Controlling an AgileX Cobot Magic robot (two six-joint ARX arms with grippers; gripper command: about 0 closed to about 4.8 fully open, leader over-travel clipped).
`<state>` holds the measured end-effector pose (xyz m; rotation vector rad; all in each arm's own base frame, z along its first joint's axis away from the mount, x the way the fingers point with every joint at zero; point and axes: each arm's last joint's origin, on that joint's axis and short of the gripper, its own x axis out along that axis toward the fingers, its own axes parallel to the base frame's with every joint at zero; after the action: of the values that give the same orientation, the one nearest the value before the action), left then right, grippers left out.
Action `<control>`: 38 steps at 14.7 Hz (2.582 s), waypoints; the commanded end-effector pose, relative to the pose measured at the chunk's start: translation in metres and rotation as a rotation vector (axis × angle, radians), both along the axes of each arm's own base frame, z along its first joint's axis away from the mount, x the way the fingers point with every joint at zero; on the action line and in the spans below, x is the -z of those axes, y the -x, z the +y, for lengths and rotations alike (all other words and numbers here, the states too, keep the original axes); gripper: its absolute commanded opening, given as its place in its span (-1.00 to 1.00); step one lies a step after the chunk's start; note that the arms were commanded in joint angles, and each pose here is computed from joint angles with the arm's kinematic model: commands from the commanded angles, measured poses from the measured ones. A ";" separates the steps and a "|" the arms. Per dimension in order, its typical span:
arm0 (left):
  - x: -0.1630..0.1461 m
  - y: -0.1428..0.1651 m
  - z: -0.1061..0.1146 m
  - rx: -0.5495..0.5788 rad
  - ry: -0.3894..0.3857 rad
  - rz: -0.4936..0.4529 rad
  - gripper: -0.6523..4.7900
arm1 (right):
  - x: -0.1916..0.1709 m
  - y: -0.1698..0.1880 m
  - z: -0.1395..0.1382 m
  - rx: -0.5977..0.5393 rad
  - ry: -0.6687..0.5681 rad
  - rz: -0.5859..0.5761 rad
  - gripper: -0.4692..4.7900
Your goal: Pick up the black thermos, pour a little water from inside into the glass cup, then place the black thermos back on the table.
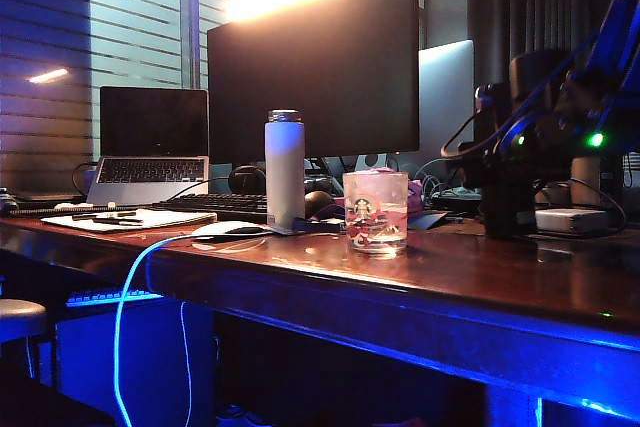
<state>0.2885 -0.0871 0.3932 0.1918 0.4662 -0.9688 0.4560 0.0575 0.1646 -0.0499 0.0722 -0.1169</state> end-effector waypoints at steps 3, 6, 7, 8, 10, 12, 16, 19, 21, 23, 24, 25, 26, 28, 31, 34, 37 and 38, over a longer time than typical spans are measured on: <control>-0.003 0.000 0.000 0.006 0.008 -0.018 -0.77 | -0.043 0.019 0.000 -0.019 -0.008 -0.129 -0.66; -0.003 0.000 0.000 0.006 0.008 -0.018 -0.77 | -0.040 0.030 0.007 -0.069 0.002 -0.096 -0.66; -0.003 0.000 0.000 0.006 0.008 -0.018 -0.77 | -0.039 0.033 0.014 -0.091 0.010 -0.087 -0.66; -0.003 0.000 0.000 0.006 0.008 -0.018 -0.77 | -0.037 0.036 0.023 -0.115 0.041 -0.076 -0.66; -0.003 0.000 0.000 0.006 0.008 -0.018 -0.77 | -0.037 0.041 0.036 -0.147 0.058 -0.073 -0.66; -0.003 0.000 0.000 0.006 0.008 -0.018 -0.77 | -0.038 0.044 0.043 -0.155 0.061 -0.074 -0.65; -0.003 0.000 0.000 0.005 0.008 -0.018 -0.77 | -0.037 0.046 0.049 -0.147 0.196 -0.053 -0.65; -0.003 0.000 0.000 0.006 0.008 -0.018 -0.77 | -0.029 0.047 0.053 -0.196 0.311 0.026 -0.65; -0.003 0.000 0.000 0.006 0.008 -0.018 -0.77 | -0.027 0.048 0.055 -0.206 0.344 0.044 -0.65; -0.003 0.000 0.000 0.006 0.008 -0.018 -0.77 | -0.026 0.049 0.057 -0.222 0.445 0.061 -0.65; -0.003 0.000 0.000 0.006 0.008 -0.018 -0.77 | -0.026 0.049 0.057 -0.227 0.487 0.064 -0.65; -0.003 0.000 0.000 0.006 0.008 -0.018 -0.77 | -0.026 0.049 0.057 -0.226 0.513 0.066 -0.65; -0.003 0.000 0.000 0.006 0.008 -0.018 -0.77 | -0.026 0.049 0.057 -0.227 0.533 0.066 -0.65; -0.003 0.000 0.000 0.006 0.008 -0.018 -0.77 | -0.026 0.049 0.057 -0.230 0.606 0.069 -0.65; -0.003 0.000 0.000 0.006 0.008 -0.018 -0.77 | -0.025 0.049 0.057 -0.236 0.694 0.080 -0.65; -0.003 0.000 0.000 0.006 0.008 -0.018 -0.77 | -0.020 0.050 0.057 -0.262 0.790 0.132 -0.65; -0.003 0.000 0.000 0.006 0.008 -0.018 -0.77 | -0.018 0.050 0.056 -0.259 0.843 0.154 -0.65; -0.003 0.000 0.000 0.006 0.008 -0.018 -0.77 | -0.018 0.050 0.056 -0.245 0.861 0.161 -0.65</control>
<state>0.2885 -0.0872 0.3933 0.1920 0.4658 -0.9692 0.4050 0.1128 0.1683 -0.9170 0.2343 0.1572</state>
